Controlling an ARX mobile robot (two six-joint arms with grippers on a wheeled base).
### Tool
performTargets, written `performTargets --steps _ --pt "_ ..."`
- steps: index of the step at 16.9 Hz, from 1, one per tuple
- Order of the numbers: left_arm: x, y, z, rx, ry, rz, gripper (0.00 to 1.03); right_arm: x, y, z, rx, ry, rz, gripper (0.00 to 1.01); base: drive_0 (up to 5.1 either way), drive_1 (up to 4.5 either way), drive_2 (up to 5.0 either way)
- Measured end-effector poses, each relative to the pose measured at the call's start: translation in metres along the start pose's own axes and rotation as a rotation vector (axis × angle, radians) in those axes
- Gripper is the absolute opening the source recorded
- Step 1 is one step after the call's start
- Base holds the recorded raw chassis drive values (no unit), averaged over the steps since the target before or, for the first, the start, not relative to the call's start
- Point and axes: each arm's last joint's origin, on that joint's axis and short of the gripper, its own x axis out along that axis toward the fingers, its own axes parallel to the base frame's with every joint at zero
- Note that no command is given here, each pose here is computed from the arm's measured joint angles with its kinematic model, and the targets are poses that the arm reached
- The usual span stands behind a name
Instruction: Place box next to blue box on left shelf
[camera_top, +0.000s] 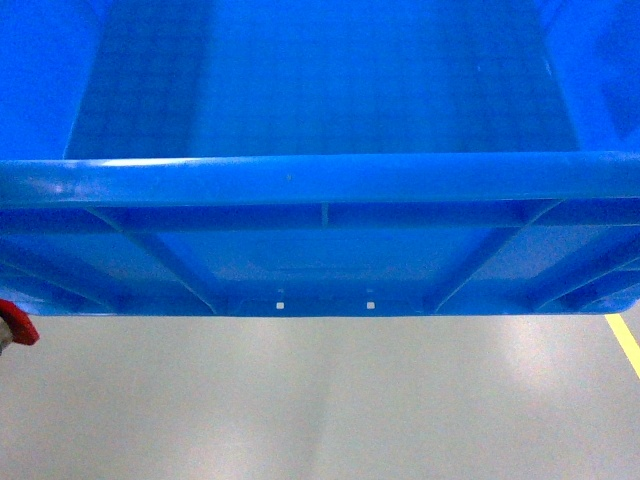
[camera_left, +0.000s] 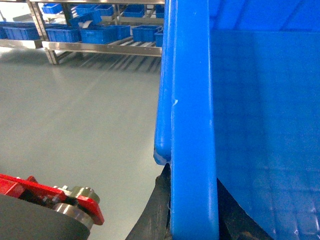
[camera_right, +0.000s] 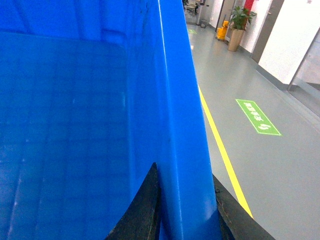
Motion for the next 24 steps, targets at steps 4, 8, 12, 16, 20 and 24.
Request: performTargets --steps 4,8,12,16,20,24 --pt "-0.0001 -0.0004 0.0000 0.000 0.000 -0.002 0.08 0.0000 -0.0001 0.0000 -0.002 0.000 -0.001 0.15 -1.1 -1.15 -1.1" --pt "-0.0004 -0.0014 -0.0004 0.002 0.003 -0.002 0.08 -0.0002 -0.0002 -0.0002 -0.006 0.002 -0.004 0.16 0.0 0.00 0.0" --pt "-0.0006 -0.0013 -0.0002 0.002 0.003 -0.001 0.08 -0.0002 -0.0003 -0.0001 -0.008 0.002 -0.005 0.16 -0.2 4.05 -4.4" --pt "-0.0006 -0.0013 0.0001 0.001 0.000 -0.001 0.08 -0.0001 -0.0002 -0.0001 -0.007 0.001 -0.005 0.16 -0.1 4.13 -4.3" --pt "-0.0006 -0.0013 0.0000 0.001 0.001 0.000 0.08 0.0000 -0.0002 -0.0003 -0.009 0.001 -0.006 0.16 0.0 4.28 -4.2" --pt "-0.0005 -0.0014 0.0000 0.001 -0.001 -0.002 0.08 0.0000 -0.0001 -0.0004 -0.009 0.000 -0.006 0.16 0.0 4.25 -4.2"
